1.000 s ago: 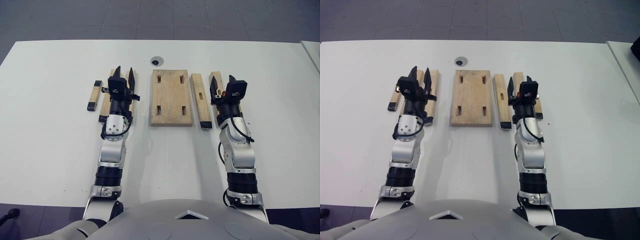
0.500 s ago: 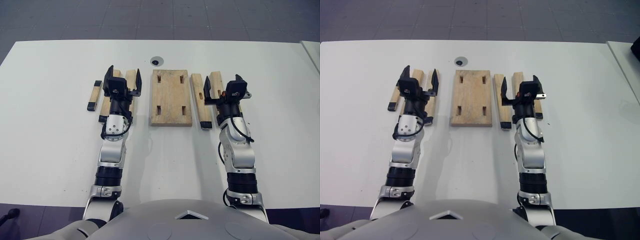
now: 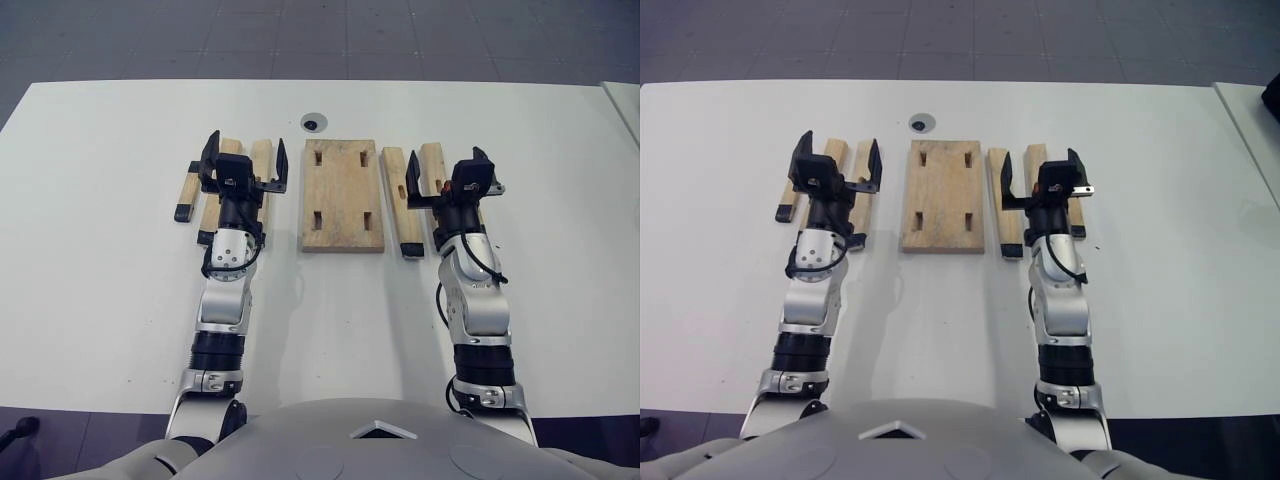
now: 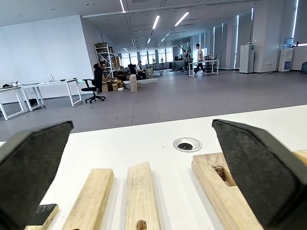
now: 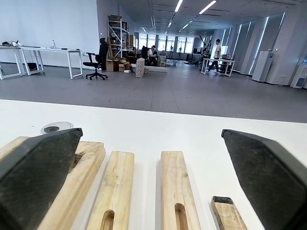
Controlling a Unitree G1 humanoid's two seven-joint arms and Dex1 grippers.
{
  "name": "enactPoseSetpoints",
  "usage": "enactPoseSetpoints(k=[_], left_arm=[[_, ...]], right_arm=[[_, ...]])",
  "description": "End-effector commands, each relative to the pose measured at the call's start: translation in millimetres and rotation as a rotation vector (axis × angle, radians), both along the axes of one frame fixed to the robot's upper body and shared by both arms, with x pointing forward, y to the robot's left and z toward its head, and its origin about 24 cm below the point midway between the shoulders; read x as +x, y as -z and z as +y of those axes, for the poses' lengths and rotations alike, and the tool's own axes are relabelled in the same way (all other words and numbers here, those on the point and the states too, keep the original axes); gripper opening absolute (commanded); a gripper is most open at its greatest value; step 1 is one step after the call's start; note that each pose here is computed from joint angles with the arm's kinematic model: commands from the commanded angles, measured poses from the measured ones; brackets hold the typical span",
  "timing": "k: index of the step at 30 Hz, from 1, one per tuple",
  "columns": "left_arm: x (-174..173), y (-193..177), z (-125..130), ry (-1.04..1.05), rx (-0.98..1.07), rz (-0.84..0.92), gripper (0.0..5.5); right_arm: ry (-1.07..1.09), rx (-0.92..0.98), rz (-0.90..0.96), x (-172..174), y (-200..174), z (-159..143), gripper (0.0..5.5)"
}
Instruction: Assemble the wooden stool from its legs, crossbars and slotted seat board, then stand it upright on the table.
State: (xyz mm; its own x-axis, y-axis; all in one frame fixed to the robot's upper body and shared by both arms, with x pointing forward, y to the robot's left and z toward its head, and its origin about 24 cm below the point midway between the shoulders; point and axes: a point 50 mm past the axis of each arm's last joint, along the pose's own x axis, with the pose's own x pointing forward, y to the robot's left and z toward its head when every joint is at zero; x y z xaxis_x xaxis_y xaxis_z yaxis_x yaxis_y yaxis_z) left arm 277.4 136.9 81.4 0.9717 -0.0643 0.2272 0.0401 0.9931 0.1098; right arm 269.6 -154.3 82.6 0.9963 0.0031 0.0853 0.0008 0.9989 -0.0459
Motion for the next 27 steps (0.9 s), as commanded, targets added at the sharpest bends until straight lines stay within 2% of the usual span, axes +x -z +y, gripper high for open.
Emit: enactPoseSetpoints(k=[1, 13, 18, 23, 26, 27], left_arm=[[-0.6, -0.9, -0.4, -0.002, 0.001, -0.005, 5.39], [1.3, -12.4, -0.5, -0.011, 0.044, -0.108, 5.39], [-1.5, -8.4, 0.5, -0.007, 0.044, -0.087, 5.39], [-3.5, -5.1, 3.6, -0.025, 0.032, -0.068, 5.39], [-4.3, -3.9, 5.2, -0.033, 0.029, -0.06, 5.39], [-4.4, -3.4, 5.5, -0.034, 0.028, -0.057, 5.4]], right_arm=[[0.014, -0.005, -0.007, -1.8, -0.9, -2.3, 5.4], [0.04, -0.008, -0.012, -1.9, -1.5, -8.5, 5.4], [0.106, -0.024, 0.014, -8.1, -0.3, -37.0, 5.4], [0.128, -0.056, 0.18, -29.0, 20.7, -77.4, 5.4], [0.103, -0.071, 0.253, -39.7, 31.5, -88.6, 5.4], [0.094, -0.073, 0.272, -42.0, 34.8, -90.3, 5.2]])
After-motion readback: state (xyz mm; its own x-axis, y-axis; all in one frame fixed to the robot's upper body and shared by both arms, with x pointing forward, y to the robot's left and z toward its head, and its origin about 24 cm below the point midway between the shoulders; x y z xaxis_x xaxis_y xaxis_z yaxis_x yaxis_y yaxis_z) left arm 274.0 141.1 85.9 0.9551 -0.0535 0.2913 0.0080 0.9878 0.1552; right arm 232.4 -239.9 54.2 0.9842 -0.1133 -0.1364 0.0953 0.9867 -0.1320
